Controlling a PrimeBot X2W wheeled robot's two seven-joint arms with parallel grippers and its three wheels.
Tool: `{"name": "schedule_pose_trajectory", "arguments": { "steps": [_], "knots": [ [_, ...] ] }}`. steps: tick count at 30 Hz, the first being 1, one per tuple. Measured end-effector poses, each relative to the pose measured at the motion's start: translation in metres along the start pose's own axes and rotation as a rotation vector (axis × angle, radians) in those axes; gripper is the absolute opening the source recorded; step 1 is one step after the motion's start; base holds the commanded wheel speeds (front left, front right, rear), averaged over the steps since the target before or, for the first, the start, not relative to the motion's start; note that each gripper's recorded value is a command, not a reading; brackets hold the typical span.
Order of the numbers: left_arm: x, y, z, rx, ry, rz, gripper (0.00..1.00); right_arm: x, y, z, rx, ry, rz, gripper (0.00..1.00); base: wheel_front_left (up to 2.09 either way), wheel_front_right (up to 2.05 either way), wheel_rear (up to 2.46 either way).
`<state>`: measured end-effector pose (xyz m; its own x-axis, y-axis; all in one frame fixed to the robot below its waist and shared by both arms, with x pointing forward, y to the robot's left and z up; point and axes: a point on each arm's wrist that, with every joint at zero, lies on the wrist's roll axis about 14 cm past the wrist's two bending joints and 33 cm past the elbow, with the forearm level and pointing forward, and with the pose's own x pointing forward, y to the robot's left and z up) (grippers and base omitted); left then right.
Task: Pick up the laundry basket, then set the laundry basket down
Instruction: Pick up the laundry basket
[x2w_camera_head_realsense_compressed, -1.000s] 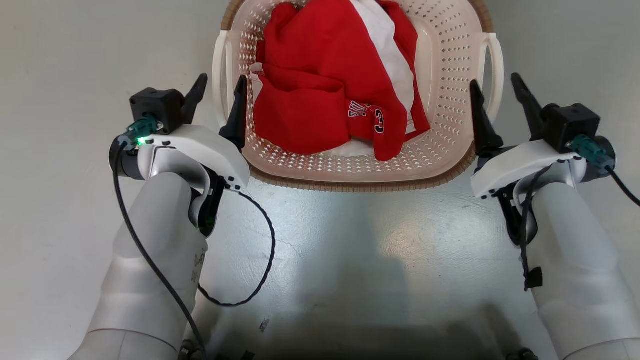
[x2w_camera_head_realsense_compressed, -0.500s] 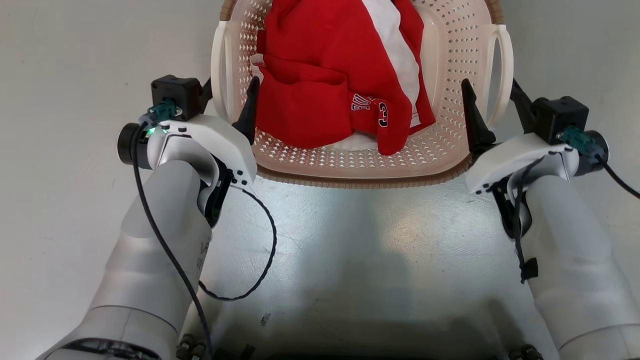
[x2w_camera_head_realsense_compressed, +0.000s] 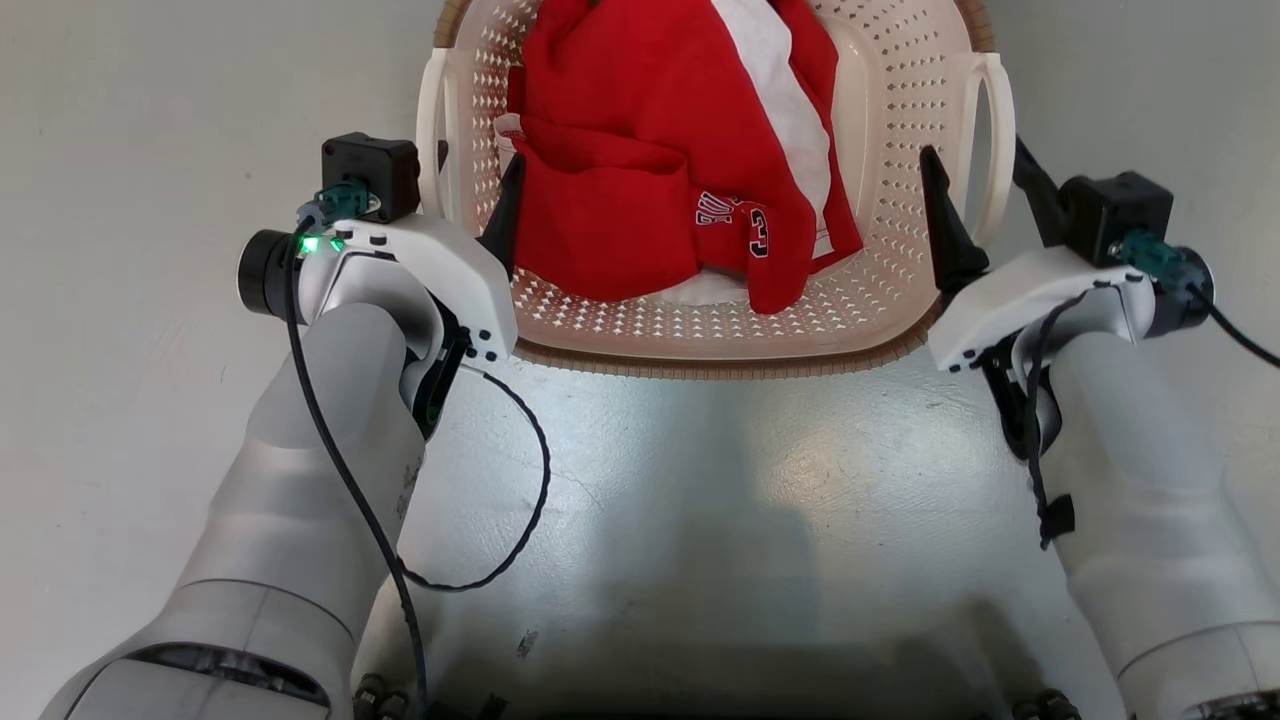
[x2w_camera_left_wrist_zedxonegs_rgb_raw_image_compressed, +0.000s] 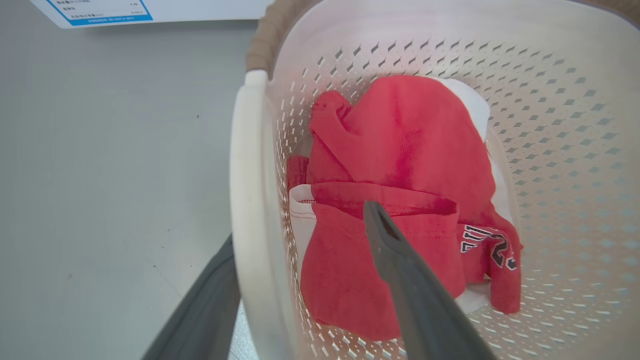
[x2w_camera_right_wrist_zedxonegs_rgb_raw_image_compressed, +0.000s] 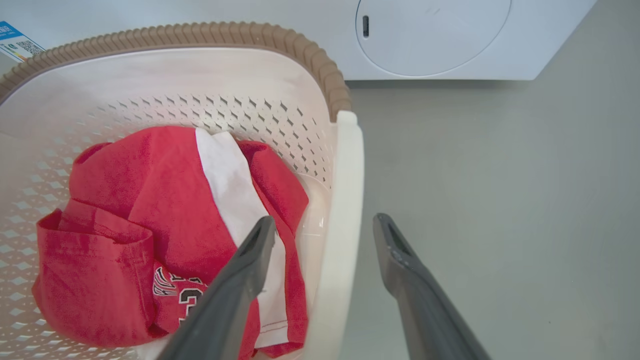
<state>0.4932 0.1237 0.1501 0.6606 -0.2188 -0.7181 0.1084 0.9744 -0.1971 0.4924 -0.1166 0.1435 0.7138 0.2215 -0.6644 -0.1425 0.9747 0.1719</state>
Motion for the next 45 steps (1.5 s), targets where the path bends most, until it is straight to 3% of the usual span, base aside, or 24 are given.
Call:
{"name": "schedule_pose_trajectory", "arguments": {
  "steps": [2, 4, 6, 7, 8, 9, 17, 34, 45],
  "knots": [
    [0.0, -0.001, 0.001, 0.002, 0.001, -0.002, 1.0, 0.003, 0.0, 0.007, -0.001, -0.014, 0.001, 1.0, 0.0, 0.0, 0.0],
    [0.0, -0.001, -0.001, 0.0, 0.007, -0.002, 0.66, 0.005, 0.0, 0.011, 0.002, -0.022, 0.001, 1.0, 0.0, 0.0, 0.0],
    [0.0, -0.003, -0.001, 0.005, 0.008, -0.005, 0.4, 0.006, -0.001, 0.011, 0.002, -0.014, -0.002, 1.0, 0.0, 0.0, 0.0],
    [-0.001, -0.003, -0.001, 0.008, 0.009, -0.004, 0.21, 0.005, -0.001, 0.011, 0.004, -0.013, -0.003, 0.66, 0.0, 0.0, 0.0],
    [-0.001, -0.003, -0.001, 0.01, 0.01, -0.003, 0.0, 0.005, -0.002, 0.01, 0.006, -0.01, -0.005, 0.24, 0.0, 0.0, 0.0],
    [-0.001, -0.002, -0.001, 0.012, 0.01, -0.001, 0.0, 0.004, -0.002, 0.008, 0.007, -0.003, -0.007, 0.0, 0.0, 0.0, 0.0],
    [-0.015, -0.004, -0.002, 0.031, 0.043, 0.009, 0.0, -0.015, -0.003, -0.005, 0.008, 0.074, -0.02, 0.0, 0.0, 0.0, 0.0],
    [-0.1, -0.028, 0.024, 0.089, 0.057, -0.003, 0.0, -0.09, 0.02, 0.05, -0.031, 0.095, 0.003, 0.0, 0.0, 0.0, 0.0],
    [-0.163, -0.045, 0.023, 0.104, 0.063, -0.014, 0.0, -0.157, 0.033, 0.053, -0.002, 0.132, -0.003, 0.0, 0.0, 0.0, 0.0]
  ]
}}
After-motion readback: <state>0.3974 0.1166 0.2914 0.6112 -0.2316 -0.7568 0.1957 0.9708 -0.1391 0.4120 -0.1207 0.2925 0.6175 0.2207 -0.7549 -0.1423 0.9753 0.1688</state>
